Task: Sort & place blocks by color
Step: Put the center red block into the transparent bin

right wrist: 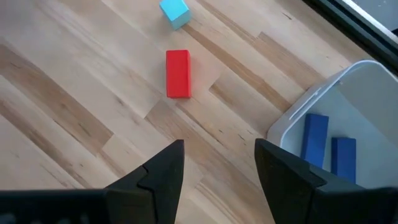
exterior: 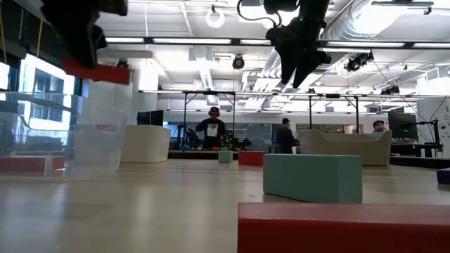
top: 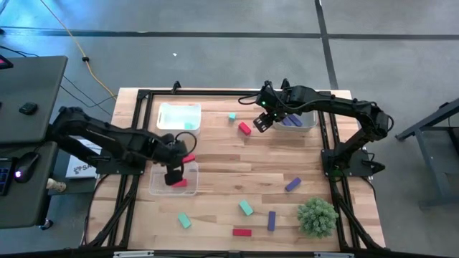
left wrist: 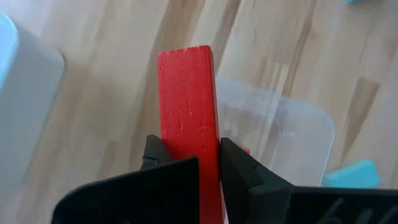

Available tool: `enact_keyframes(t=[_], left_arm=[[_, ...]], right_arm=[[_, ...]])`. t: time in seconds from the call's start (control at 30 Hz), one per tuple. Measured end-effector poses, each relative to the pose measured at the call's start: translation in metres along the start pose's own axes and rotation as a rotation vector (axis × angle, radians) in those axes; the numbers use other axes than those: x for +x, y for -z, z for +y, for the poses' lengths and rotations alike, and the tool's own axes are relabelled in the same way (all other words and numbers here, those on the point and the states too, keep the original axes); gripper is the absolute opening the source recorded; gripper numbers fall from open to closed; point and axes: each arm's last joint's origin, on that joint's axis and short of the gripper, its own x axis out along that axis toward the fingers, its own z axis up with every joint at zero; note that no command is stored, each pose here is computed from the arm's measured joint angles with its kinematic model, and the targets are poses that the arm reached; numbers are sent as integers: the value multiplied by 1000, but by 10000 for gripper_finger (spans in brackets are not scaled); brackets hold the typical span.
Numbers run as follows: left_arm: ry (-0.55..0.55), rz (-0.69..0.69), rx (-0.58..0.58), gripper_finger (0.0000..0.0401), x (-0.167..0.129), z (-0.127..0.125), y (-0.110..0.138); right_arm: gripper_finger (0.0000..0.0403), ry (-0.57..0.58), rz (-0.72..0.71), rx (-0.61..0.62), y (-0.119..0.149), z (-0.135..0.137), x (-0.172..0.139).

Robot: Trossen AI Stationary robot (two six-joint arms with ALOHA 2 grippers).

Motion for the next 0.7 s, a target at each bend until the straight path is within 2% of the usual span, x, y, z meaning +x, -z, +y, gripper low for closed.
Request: enact_keyframes(t=[0.33,0.53,0.7], left_arm=[[-13,90,111,0,21,-14,35],[14,94,152,0,34,-20,49],[3,115,171,0,48,-17,60]], right_arm=[[185,-92,55,25,2,3,0],[185,-127,81,95,3,5,0],[185,-144,97,123,8,13,-2]])
